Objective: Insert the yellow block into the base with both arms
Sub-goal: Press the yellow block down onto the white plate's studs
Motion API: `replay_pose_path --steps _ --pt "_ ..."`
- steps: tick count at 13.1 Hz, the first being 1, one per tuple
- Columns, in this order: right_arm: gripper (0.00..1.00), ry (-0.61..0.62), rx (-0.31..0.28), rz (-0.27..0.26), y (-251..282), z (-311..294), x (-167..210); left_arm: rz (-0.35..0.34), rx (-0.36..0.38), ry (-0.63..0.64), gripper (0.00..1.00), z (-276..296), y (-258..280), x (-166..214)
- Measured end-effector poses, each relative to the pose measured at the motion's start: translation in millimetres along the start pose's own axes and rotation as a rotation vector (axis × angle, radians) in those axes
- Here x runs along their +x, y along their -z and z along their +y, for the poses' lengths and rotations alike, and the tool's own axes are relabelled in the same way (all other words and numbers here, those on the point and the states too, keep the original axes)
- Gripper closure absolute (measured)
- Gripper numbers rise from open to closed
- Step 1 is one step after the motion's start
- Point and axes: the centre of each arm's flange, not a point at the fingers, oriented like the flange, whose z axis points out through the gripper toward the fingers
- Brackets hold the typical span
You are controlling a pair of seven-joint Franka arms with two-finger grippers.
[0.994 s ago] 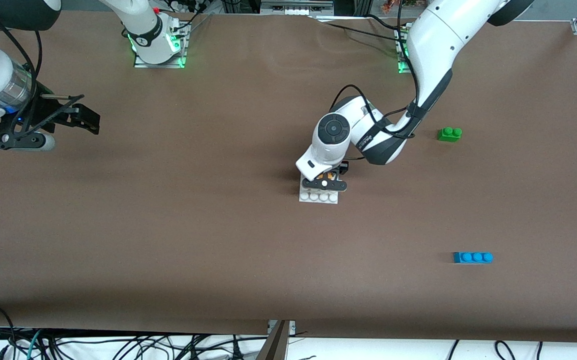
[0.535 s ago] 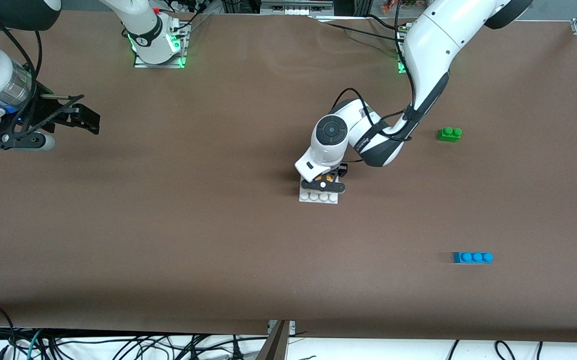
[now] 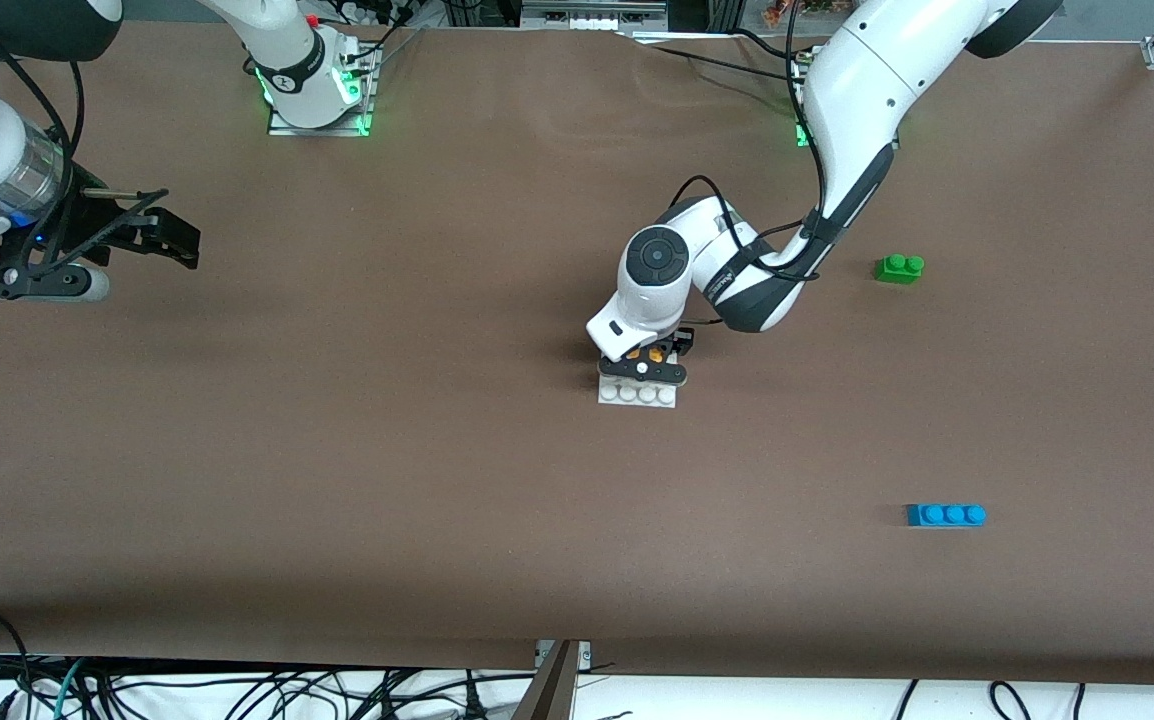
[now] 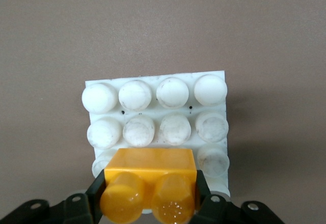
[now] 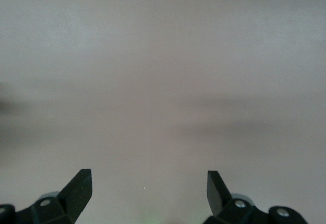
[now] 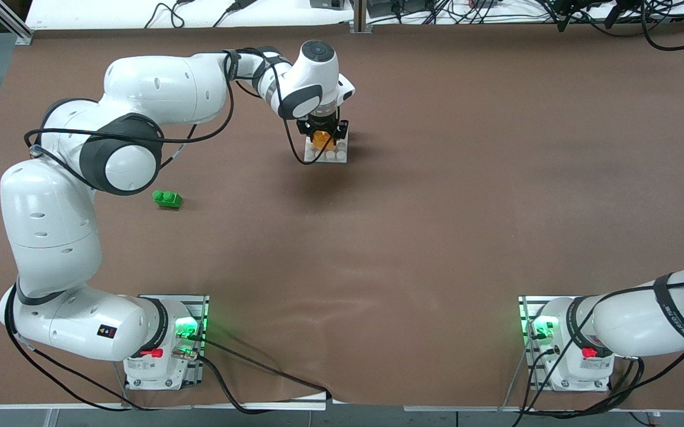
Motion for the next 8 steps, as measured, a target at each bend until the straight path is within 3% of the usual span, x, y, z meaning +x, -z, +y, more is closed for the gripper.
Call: replay_pose_path --steps 8 --pt "0.0 0.0 0.0 0.0 0 0 0 -0.017 0.006 -0.002 0.32 -1 -15 -1"
